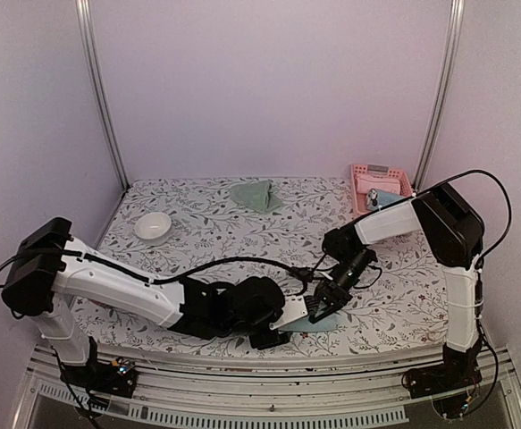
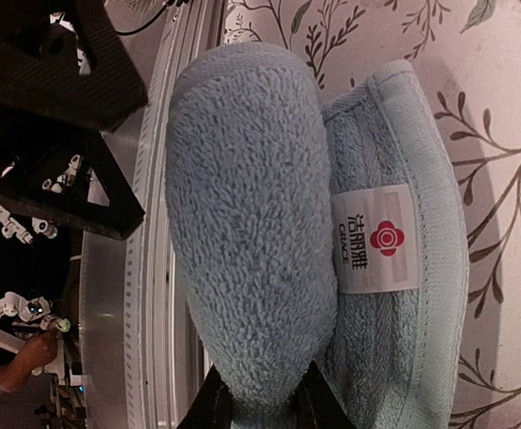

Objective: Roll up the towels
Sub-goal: Roll the towel from the center of the board.

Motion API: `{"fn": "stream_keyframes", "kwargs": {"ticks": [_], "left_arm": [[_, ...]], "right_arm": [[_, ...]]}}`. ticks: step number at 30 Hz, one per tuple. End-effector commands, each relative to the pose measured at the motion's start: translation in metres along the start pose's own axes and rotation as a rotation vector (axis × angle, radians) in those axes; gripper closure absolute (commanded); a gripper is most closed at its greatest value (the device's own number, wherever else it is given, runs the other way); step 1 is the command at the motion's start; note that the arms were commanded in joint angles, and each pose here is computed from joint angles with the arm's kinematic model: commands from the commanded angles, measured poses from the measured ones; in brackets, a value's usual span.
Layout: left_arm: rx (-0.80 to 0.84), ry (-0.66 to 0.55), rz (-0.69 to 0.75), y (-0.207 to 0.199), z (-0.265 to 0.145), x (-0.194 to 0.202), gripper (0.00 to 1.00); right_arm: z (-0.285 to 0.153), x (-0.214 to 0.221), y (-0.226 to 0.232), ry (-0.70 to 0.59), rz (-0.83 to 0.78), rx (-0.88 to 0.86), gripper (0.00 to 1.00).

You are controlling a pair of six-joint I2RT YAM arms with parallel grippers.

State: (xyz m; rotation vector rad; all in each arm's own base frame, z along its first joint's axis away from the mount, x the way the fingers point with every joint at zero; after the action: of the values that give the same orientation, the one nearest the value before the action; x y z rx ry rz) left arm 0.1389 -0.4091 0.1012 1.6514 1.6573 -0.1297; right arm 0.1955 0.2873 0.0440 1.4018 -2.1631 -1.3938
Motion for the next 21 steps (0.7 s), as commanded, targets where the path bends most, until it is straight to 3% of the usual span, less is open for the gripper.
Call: {"fn": "stream_keyframes", "kwargs": {"ticks": [1, 7, 13, 21], "left_arm": [[-0.062, 0.086, 0.232, -0.002, 0.017, 0.003, 0.32], [-0.012, 0.196, 0.323, -0.018, 0.045, 0.024, 0.34], [0.038, 0.210, 0.302, -0.028, 0.054, 0.030, 0.47], [0.140, 0.221, 0.241, -0.041, 0.050, 0.035, 0.67]], "right_arm": [[0.021, 0.054, -0.029, 0.229, 0.136, 0.067, 0.94], [0.022, 0.055, -0.030, 0.224, 0.146, 0.063, 0.94], [0.019, 0.050, -0.029, 0.206, 0.138, 0.066, 0.91], [0.000, 0.036, -0.012, 0.163, 0.076, 0.109, 0.64]]}}
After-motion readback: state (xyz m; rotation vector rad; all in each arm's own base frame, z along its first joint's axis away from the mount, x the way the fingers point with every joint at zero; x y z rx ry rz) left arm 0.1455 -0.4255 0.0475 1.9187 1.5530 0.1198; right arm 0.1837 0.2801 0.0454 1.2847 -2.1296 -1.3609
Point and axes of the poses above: each gripper's point midway between its finger pads, its own z axis out along the fingers, its own y axis along the line the jaws close on, x = y × z, the point moved 3 cm from there along -z, back along the fingers, and after that the axes turned 9 degrees about z, right-handed, at the moved point
